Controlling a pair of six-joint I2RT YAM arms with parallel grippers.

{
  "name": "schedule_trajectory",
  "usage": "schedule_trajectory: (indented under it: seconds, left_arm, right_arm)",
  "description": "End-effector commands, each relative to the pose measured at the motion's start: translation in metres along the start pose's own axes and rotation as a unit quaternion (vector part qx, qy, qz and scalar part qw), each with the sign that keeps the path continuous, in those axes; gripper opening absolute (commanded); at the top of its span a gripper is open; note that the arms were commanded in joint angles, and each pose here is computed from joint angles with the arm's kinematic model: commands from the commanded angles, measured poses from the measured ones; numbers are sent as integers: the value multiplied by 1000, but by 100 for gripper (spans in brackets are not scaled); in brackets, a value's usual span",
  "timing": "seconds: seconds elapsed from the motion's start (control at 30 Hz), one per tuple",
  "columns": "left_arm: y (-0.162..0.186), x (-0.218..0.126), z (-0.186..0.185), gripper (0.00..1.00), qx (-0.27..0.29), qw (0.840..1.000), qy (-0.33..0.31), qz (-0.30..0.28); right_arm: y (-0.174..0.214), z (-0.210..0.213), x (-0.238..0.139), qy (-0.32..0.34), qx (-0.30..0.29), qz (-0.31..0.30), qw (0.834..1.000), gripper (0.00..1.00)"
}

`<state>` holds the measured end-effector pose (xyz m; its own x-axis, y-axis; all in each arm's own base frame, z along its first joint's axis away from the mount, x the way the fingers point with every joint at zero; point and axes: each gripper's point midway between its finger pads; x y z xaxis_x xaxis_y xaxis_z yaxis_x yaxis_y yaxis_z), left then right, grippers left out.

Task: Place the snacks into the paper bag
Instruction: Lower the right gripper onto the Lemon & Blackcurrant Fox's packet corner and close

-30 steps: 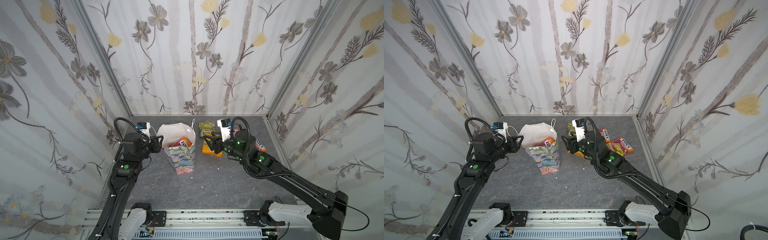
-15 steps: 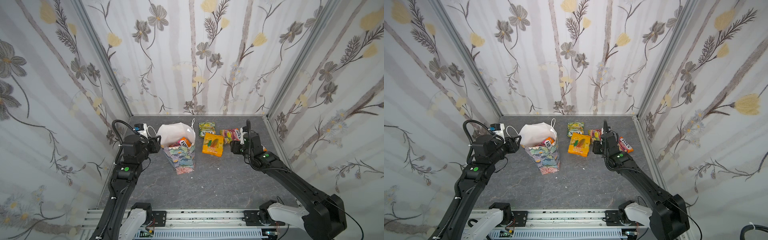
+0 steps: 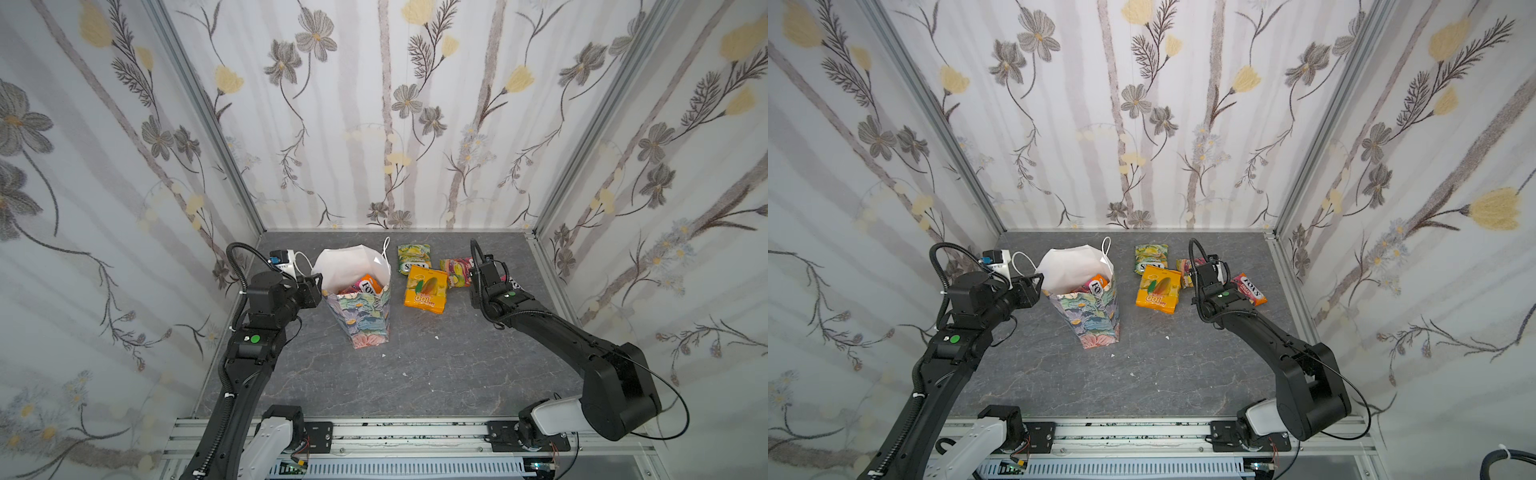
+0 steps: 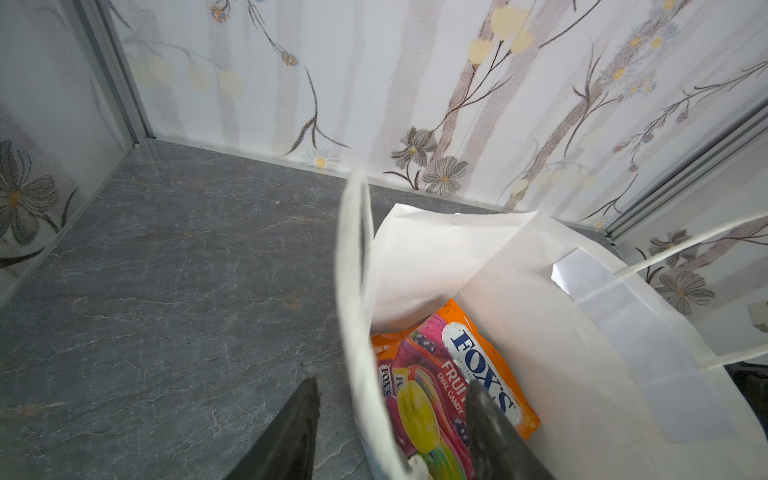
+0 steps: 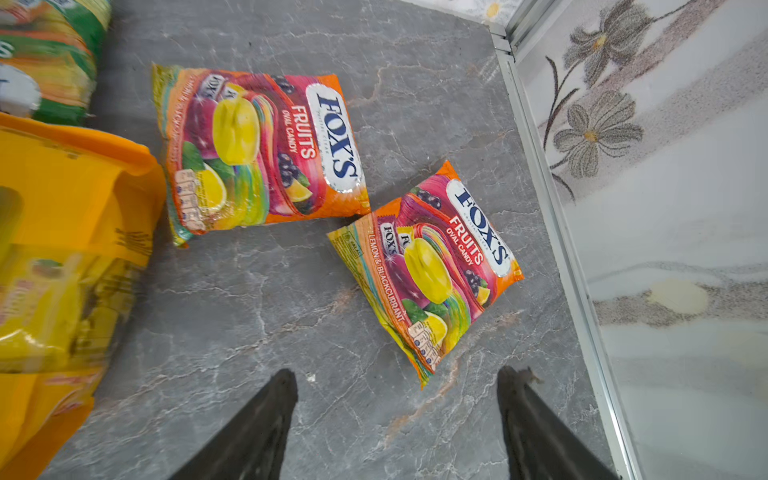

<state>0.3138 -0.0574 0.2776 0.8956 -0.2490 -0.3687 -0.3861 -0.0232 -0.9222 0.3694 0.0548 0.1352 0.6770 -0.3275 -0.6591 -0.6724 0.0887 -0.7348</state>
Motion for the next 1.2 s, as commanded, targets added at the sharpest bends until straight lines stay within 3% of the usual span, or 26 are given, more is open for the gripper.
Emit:
schedule_trajectory:
  seconds: [0.0, 0.4, 0.77, 1.17]
  left_arm:
    - [-9, 0, 1, 56, -3, 1000, -3, -21]
    - [-8, 1, -1, 56, -8, 1000, 3, -21]
    - [-9, -3, 0, 57, -8, 1000, 1, -27]
    - [-8, -3, 1, 58, -10, 1000, 1, -26]
  right_arm:
    - [-2, 2, 10, 5, -19, -8, 1000, 77]
    - [0, 5, 15, -12, -30, -17, 999, 77]
    - [3, 18, 32, -6, -69, 10, 998, 78]
    - [38, -3, 67, 98, -131, 60, 985, 79]
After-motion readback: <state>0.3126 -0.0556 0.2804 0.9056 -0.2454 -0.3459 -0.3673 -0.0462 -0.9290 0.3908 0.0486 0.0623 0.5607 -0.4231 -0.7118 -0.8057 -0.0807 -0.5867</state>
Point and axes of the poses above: each gripper's point midway between its finger pads, its own x axis out along the fingers, its own z axis along the line the jaws close on, y = z × x, and after that the axes turned 14 degrees about x, right-handed
